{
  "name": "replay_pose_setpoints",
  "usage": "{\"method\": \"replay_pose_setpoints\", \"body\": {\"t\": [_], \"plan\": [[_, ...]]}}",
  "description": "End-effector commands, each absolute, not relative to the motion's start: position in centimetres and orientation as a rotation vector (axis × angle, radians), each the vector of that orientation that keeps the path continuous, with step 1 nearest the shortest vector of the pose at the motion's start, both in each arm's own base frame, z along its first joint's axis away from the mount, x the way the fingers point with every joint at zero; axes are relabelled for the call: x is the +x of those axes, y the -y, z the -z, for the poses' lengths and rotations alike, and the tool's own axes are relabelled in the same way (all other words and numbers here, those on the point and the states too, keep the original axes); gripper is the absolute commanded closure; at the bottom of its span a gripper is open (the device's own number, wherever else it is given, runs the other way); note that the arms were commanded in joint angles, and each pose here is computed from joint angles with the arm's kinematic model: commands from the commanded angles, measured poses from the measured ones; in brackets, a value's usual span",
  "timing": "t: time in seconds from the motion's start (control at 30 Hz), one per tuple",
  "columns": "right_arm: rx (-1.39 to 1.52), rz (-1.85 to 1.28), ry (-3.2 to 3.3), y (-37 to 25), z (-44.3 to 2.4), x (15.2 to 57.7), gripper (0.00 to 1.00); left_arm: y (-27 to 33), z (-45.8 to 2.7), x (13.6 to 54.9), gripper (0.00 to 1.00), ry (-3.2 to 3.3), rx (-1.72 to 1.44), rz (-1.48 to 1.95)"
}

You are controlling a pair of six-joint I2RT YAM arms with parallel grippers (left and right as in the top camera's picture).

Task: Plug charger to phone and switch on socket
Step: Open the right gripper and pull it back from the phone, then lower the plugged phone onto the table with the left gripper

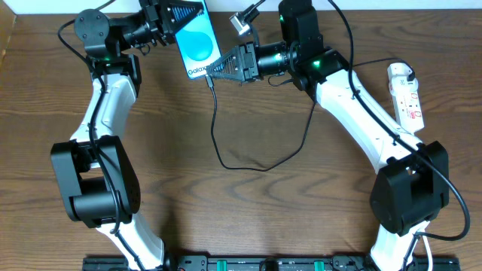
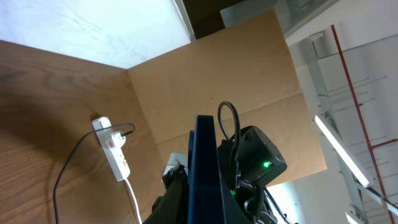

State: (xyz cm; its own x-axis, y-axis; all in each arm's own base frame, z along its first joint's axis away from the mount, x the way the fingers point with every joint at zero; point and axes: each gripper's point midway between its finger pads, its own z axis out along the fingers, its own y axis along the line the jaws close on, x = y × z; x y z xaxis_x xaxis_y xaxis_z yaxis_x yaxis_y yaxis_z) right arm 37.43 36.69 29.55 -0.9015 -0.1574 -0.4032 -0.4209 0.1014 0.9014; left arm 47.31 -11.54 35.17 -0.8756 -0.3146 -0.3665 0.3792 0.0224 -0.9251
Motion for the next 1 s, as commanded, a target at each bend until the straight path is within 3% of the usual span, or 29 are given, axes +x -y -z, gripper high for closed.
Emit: {"method": "replay_pose_setpoints", "body": {"t": [0.0,0.33,0.53,0.97], "plan": [[-0.631,-1.854,-2.109,-36.4,-30.9,37.4,0.67,10.8,-36.3,47.0,0.93,-1.816,0.096,1.882],[-0.544,-1.739,-2.072,-31.5,-30.5,41.6,0.44,11.7,-34.6,44.9,0.93,-1.905,0.286,1.876],[-0.427,-1.567,-2.211,-28.3,-26.8,43.4,0.43,13.5,-30.5,44.4,0.93,-1.955,0.254,1.942],[-0.315,-1.18,-2.538,-24.7,-19.7,42.5,0.43,15.0,-21.0,43.3,0.93,-2.055,0.111,1.966]]}}
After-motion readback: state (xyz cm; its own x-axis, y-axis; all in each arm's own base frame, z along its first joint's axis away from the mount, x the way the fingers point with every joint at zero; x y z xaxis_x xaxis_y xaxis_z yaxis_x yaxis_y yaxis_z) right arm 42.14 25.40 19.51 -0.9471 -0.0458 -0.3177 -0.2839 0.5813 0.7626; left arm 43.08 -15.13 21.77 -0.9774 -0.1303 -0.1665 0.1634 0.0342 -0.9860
